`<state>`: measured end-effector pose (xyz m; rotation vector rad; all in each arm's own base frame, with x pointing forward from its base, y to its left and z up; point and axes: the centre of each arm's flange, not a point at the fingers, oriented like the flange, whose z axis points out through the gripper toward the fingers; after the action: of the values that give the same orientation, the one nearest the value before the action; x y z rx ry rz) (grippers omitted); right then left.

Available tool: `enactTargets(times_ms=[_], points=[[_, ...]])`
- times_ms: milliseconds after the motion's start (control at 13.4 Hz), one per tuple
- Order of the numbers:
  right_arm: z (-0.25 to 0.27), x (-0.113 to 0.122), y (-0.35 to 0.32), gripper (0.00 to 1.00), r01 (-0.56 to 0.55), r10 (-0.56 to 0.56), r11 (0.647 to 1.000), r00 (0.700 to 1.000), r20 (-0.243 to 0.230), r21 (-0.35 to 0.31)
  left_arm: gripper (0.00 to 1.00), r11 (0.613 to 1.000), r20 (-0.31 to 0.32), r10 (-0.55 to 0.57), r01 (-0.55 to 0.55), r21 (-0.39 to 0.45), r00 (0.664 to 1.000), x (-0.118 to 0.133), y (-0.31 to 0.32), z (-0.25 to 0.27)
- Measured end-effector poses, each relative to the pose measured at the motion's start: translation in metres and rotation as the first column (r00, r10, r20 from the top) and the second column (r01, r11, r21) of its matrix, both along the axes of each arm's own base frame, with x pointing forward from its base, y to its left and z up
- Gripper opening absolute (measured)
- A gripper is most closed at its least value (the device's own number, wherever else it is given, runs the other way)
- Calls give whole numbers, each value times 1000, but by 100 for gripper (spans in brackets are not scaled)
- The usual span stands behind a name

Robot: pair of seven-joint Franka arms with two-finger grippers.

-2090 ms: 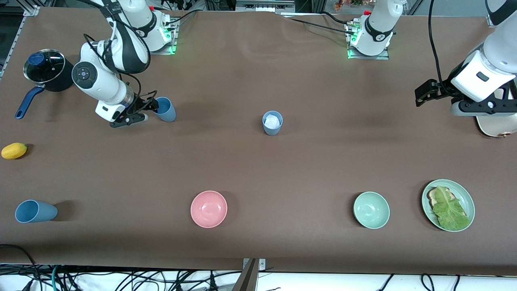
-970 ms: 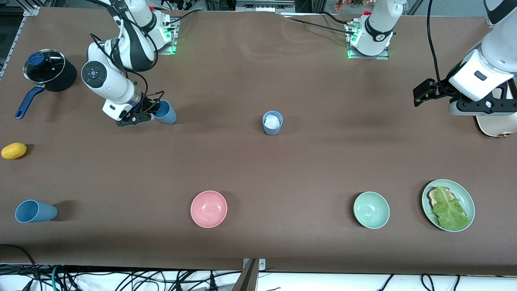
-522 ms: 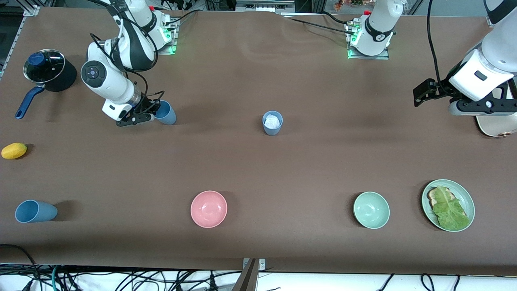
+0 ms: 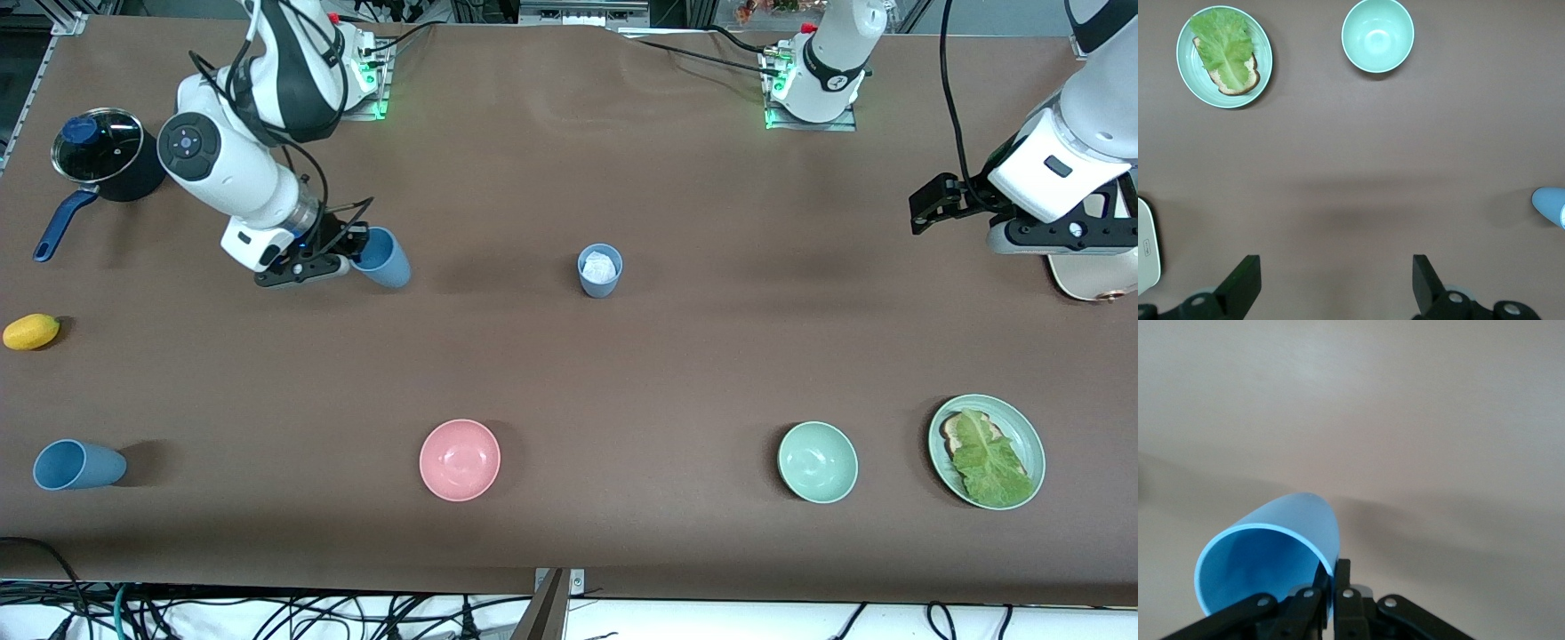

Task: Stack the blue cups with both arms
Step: 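Lift the empty blue cup with the right gripper over the tissue cup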

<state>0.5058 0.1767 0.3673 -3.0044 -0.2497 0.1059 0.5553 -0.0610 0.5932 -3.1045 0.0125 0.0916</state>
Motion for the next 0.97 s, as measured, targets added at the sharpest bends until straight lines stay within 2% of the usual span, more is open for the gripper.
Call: enactTargets(times_ms=[448, 672, 970], points=[[45, 15, 142, 4, 128, -127, 992, 988, -83, 6, 100, 1000, 0, 1, -1, 0, 1000, 0, 1, 0], [48, 16, 220, 4, 203, -206, 978, 969, -135, -42, 100, 1000, 0, 1, -1, 0, 1000, 0, 1, 0], [39, 15, 299, 4, 295, -300, 954, 942, -153, -52, 100, 1000, 0, 6, -6, 0, 1000, 1, 3, 0]])
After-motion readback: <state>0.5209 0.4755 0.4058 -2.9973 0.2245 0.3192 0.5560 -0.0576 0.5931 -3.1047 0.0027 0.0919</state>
